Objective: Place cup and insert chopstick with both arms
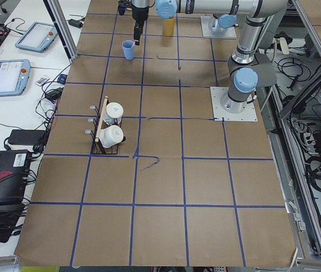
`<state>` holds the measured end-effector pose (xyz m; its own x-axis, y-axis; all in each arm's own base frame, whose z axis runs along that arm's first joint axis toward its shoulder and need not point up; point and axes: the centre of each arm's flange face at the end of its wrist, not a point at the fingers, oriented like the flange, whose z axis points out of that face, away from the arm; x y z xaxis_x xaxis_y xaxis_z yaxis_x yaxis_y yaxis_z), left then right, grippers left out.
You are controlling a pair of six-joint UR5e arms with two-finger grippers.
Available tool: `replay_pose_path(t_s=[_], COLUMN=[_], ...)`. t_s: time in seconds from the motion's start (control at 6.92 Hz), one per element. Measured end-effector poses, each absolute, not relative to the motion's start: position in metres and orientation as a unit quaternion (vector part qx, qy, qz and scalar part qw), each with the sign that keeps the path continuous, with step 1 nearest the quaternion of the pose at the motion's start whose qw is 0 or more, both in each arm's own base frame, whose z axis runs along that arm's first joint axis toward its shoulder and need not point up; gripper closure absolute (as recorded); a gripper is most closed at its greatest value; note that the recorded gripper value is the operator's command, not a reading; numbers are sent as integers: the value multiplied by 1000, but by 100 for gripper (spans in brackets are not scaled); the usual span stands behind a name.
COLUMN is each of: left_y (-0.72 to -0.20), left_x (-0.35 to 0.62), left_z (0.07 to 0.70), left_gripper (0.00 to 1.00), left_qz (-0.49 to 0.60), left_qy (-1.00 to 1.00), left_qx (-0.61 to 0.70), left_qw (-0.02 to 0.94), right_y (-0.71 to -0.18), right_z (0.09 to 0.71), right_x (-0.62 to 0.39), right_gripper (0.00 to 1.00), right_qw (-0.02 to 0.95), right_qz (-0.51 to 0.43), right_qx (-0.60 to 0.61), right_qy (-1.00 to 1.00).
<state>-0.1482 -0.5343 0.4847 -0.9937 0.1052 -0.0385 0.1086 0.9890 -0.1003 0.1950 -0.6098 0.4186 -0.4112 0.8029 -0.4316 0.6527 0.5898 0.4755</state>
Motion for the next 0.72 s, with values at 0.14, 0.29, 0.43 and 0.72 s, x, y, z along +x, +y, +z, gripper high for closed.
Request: replay_pose_path(t_s=[0.14, 0.29, 0.43, 0.72], left_y=[-534, -533, -533, -533], left_x=[-148, -148, -148, -148], left_z=[485, 486, 487, 488], left_gripper=[0, 0, 0, 0], left_qz=[-51, -52, -53, -54], left_qy=[997, 997, 997, 997], left_qx=[54, 54, 54, 53], left_qw=[17, 16, 16, 16], right_y=[-604, -595, -588, -571], right_z=[415, 415, 418, 426], right_x=[187, 175, 161, 140], right_gripper=[0, 0, 0, 0], right_qw=[276, 225, 183, 105], right_qz=[94, 77, 68, 64], right_qx=[400, 363, 340, 321], right_qy=[869, 901, 920, 939])
